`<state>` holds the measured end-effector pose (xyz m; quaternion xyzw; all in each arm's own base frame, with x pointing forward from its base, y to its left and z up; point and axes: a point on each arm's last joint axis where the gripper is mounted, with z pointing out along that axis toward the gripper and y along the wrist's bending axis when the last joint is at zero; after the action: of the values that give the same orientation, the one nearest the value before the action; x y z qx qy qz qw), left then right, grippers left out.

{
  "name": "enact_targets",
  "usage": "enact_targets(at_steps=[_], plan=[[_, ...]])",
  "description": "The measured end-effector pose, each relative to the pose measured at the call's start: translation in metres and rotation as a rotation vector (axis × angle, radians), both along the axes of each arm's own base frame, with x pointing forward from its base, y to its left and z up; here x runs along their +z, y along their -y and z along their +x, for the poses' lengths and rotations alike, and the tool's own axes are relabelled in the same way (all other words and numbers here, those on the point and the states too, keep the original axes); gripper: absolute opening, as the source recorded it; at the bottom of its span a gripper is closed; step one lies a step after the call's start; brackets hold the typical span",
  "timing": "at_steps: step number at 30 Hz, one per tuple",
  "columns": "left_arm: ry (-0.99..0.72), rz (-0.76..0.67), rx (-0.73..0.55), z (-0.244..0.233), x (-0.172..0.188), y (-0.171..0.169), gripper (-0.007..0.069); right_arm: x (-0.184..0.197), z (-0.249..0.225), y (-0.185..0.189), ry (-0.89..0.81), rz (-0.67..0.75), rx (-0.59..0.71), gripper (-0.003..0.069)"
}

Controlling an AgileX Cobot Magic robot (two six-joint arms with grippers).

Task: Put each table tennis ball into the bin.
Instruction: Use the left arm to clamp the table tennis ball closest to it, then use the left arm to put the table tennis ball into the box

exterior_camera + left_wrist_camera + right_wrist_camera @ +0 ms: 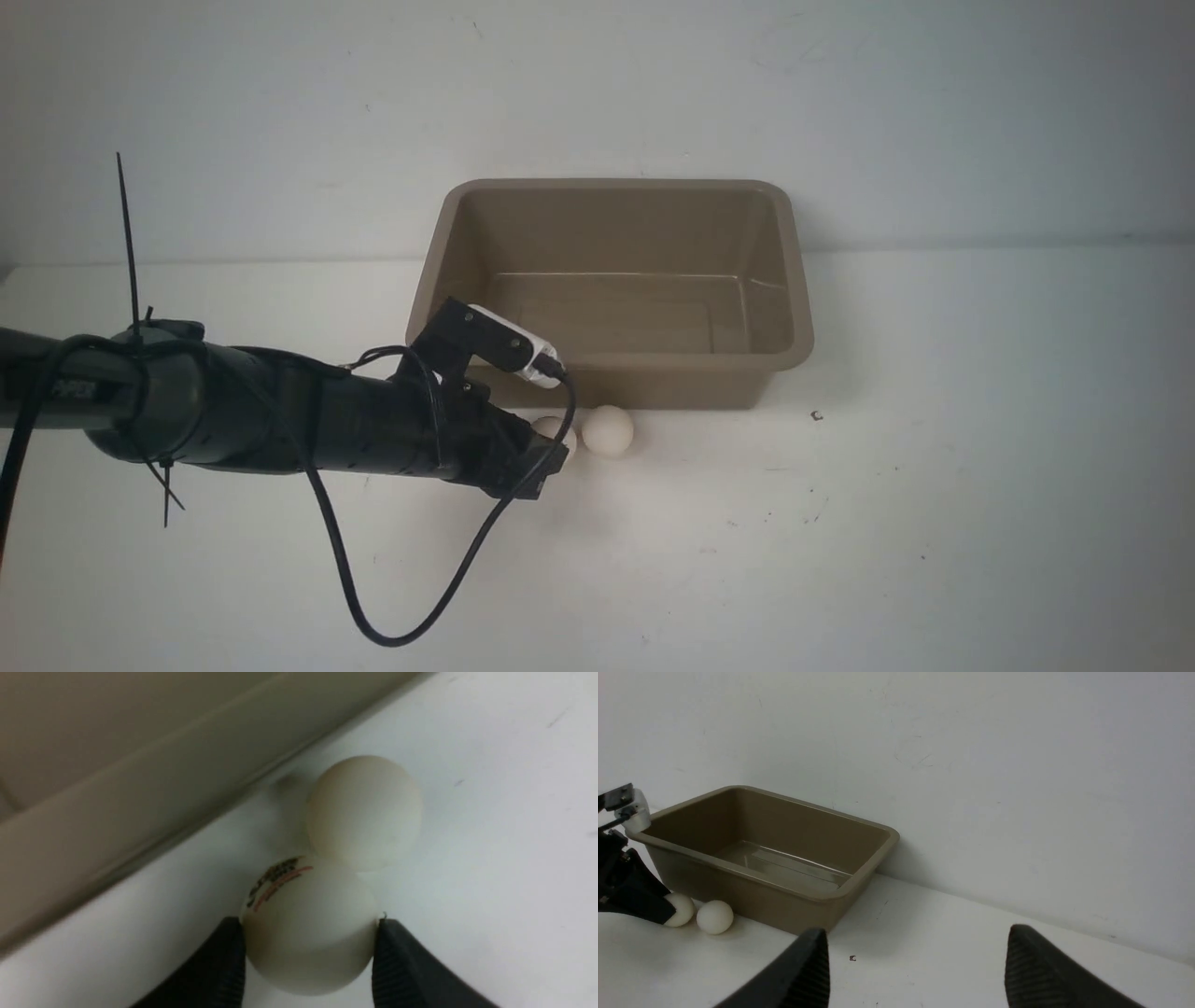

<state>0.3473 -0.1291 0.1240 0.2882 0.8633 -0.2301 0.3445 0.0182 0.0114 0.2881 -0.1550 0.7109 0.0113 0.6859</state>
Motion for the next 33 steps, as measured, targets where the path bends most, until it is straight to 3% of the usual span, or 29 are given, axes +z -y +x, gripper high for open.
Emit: enact_targets(at_steps=[11, 16, 24, 27, 33], plan=[[-0.033, -0.114, -0.110, -0.009, 0.008, 0.011, 0.0313, 0.000, 0.001, 0.002, 0.011, -0.044, -0.025, 0.0462], [-0.029, -0.215, -0.202, -0.020, 0.036, 0.017, 0.0313, 0.001, 0.001, 0.002, 0.017, -0.043, -0.026, 0.0462], [0.074, -0.256, -0.192, -0.025, 0.078, 0.016, 0.0313, 0.001, 0.001, 0.002, 0.017, -0.043, -0.026, 0.0462], [0.158, -0.223, -0.138, -0.023, 0.091, 0.012, 0.0313, 0.001, 0.001, 0.002, 0.017, -0.043, -0.026, 0.0462], [0.324, 0.003, -0.015, 0.004, 0.100, -0.002, 0.0313, 0.001, 0.001, 0.002, 0.017, -0.043, -0.026, 0.0462]])
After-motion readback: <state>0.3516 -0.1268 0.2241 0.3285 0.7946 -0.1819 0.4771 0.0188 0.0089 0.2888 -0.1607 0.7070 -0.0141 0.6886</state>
